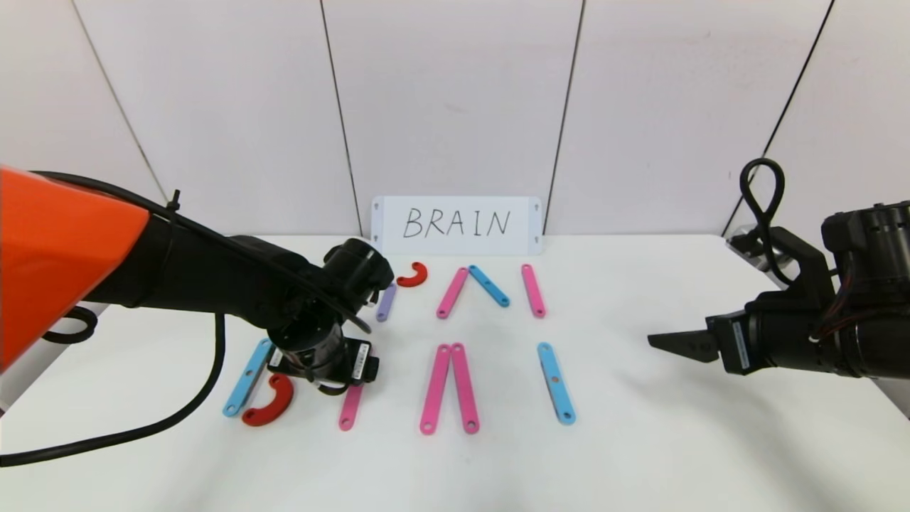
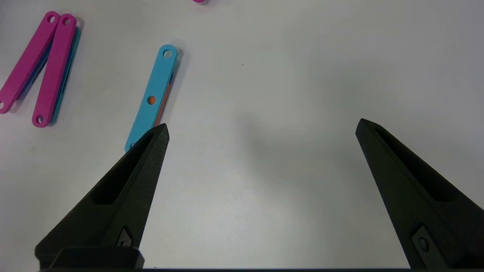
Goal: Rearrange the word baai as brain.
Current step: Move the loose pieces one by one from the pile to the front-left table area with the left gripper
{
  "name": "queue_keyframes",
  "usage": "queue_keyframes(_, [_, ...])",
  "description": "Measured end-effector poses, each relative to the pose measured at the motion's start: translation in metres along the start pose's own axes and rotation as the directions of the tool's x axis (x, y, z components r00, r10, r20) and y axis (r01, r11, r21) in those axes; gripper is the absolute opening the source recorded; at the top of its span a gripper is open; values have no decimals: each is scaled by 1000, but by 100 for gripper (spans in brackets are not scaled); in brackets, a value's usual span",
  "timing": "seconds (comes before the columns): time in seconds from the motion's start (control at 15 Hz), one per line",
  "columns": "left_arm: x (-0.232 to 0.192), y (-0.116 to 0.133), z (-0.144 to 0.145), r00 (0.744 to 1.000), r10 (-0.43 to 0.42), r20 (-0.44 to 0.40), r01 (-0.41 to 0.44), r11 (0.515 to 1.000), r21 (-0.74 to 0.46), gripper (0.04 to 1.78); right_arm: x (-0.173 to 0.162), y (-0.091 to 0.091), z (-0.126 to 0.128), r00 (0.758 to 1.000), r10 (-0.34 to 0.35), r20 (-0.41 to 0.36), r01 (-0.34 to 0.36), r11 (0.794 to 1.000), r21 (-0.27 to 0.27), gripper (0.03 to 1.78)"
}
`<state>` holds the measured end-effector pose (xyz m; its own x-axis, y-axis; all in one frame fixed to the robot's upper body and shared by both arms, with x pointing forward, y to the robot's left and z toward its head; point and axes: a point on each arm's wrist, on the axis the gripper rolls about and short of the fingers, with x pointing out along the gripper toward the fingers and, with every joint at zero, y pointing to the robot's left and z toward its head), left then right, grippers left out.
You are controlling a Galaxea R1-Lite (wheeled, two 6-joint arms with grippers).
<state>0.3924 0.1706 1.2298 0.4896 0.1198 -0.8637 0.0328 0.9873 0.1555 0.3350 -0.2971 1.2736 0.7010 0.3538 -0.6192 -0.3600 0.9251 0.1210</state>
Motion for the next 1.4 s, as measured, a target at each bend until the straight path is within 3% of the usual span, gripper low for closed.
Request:
queue_keyframes(1.0, [1, 14, 0, 998, 44, -34, -45, 999, -6, 174, 1, 0, -1, 1000, 2, -4, -2, 1000, -1, 173])
queue_keyframes(1.4, [-17, 8, -8, 999, 15, -40, -14, 1000, 25, 174, 1, 0, -1, 1000, 2, -4, -2, 1000, -1, 173])
